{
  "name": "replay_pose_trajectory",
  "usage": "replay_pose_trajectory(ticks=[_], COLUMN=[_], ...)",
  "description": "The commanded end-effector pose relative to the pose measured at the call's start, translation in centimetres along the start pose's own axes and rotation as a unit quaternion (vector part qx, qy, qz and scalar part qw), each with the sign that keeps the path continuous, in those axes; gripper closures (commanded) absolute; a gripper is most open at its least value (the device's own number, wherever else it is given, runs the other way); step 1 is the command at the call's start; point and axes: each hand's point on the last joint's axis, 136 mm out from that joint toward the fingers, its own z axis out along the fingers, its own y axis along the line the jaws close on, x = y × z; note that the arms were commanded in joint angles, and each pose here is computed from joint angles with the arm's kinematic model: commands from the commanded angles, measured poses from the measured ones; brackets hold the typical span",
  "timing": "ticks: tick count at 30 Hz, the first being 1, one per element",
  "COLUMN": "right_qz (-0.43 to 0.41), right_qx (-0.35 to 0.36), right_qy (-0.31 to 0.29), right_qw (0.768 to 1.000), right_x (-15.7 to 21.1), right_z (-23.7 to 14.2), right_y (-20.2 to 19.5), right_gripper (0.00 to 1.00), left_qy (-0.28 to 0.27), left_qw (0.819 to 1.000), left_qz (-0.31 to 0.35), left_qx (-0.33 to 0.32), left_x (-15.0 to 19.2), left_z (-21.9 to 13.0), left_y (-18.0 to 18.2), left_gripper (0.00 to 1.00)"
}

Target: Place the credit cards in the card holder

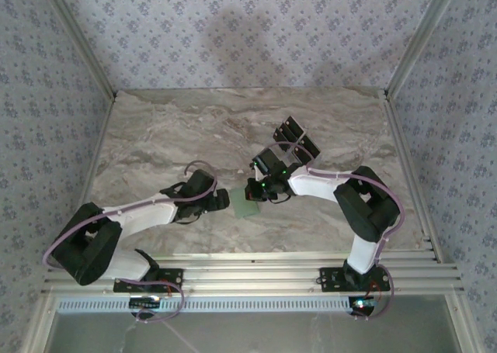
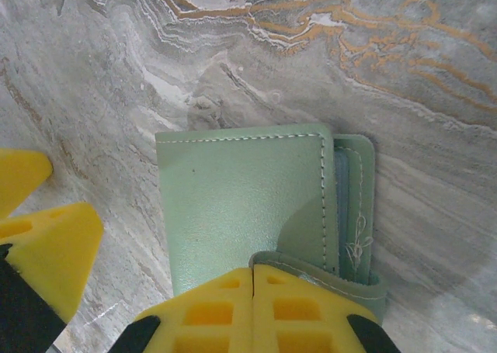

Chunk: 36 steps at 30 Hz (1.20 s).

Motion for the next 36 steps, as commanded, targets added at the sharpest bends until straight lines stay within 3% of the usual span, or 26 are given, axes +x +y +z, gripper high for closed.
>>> replay_pose_trajectory(ticks=[1, 14, 22, 36], right_qz=[-0.006, -0.036, -0.037, -0.039], right_qx=[0.022, 0.039, 0.043, 0.043], right_qy=[0.021, 0.029, 0.030, 0.033], right_qw=[1.000, 0.998, 0.998, 0.998], right_x=[1.2, 1.6, 1.7, 1.6], right_z=[0.8, 0.8, 1.0, 1.0], right_y=[-1.0, -1.1, -1.1, -0.9], right_gripper=[1.00, 1.00, 1.00, 1.00], left_qy=[-0.001, 0.015, -0.023, -0.014], left_qw=[1.000, 0.999, 0.998, 0.996], left_qz=[0.011, 0.032, 0.031, 0.051], left_qx=[-0.029, 0.006, 0.046, 0.075], left_x=[-0.7, -1.0, -2.6, -2.8], left_z=[0.3, 2.0, 0.7, 2.0], left_y=[0.9, -1.5, -3.3, -5.1], left_gripper=[0.00, 0.00, 0.00, 0.00])
